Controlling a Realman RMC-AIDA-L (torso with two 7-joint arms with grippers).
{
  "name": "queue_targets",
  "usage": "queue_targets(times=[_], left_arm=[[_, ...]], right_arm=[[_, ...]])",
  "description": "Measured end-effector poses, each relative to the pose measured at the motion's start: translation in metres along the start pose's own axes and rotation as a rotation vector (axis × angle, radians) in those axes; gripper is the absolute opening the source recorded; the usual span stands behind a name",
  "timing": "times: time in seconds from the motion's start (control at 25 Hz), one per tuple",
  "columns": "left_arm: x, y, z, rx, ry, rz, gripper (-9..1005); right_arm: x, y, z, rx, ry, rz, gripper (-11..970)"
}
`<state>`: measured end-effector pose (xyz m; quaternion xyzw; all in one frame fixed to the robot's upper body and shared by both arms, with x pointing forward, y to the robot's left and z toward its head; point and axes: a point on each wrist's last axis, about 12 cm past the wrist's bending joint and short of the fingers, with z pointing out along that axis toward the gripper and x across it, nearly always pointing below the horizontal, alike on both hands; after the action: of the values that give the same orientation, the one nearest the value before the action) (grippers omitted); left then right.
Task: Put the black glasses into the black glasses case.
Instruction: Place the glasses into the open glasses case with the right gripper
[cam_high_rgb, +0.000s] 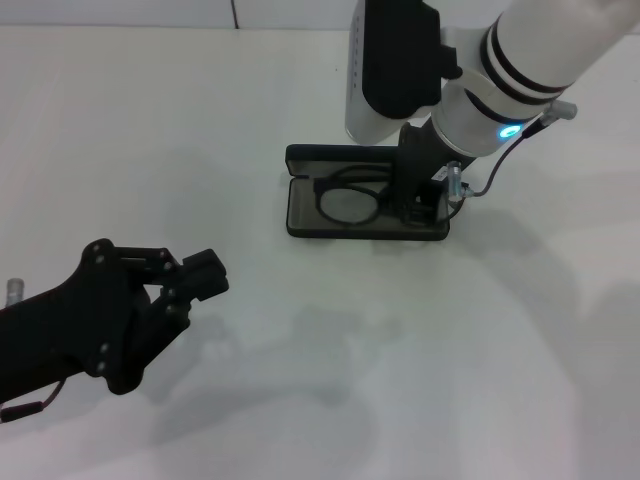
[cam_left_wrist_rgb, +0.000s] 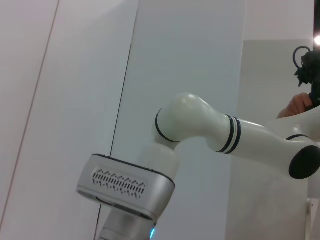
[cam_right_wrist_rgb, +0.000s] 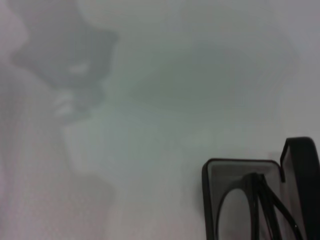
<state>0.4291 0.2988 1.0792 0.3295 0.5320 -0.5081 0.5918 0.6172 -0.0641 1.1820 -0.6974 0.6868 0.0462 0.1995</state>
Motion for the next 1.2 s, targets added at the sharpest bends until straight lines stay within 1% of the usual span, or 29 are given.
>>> queue_targets(times=[0.12, 0.28, 0.88, 1.2], left_arm=[[0.0, 0.0, 0.001, 0.001, -0.001, 0.0, 63], [0.001, 0.0, 0.001, 0.0, 0.0, -0.001, 63], [0.003, -0.001, 0.0, -0.006, -0.006, 0.001, 63], [0.003, -0.001, 0.001, -0.005, -0.005, 0.002, 63]], right_arm=[[0.0, 0.002, 0.002, 0.002, 0.02, -0.028, 62], [-0.002, 0.001, 0.003, 0.01, 0.024, -0.044, 62], [0.0, -0.006, 0.01, 0.037, 0.012, -0.051, 62], [-0.003, -0.003, 0.013, 0.025, 0.011, -0.067, 62]])
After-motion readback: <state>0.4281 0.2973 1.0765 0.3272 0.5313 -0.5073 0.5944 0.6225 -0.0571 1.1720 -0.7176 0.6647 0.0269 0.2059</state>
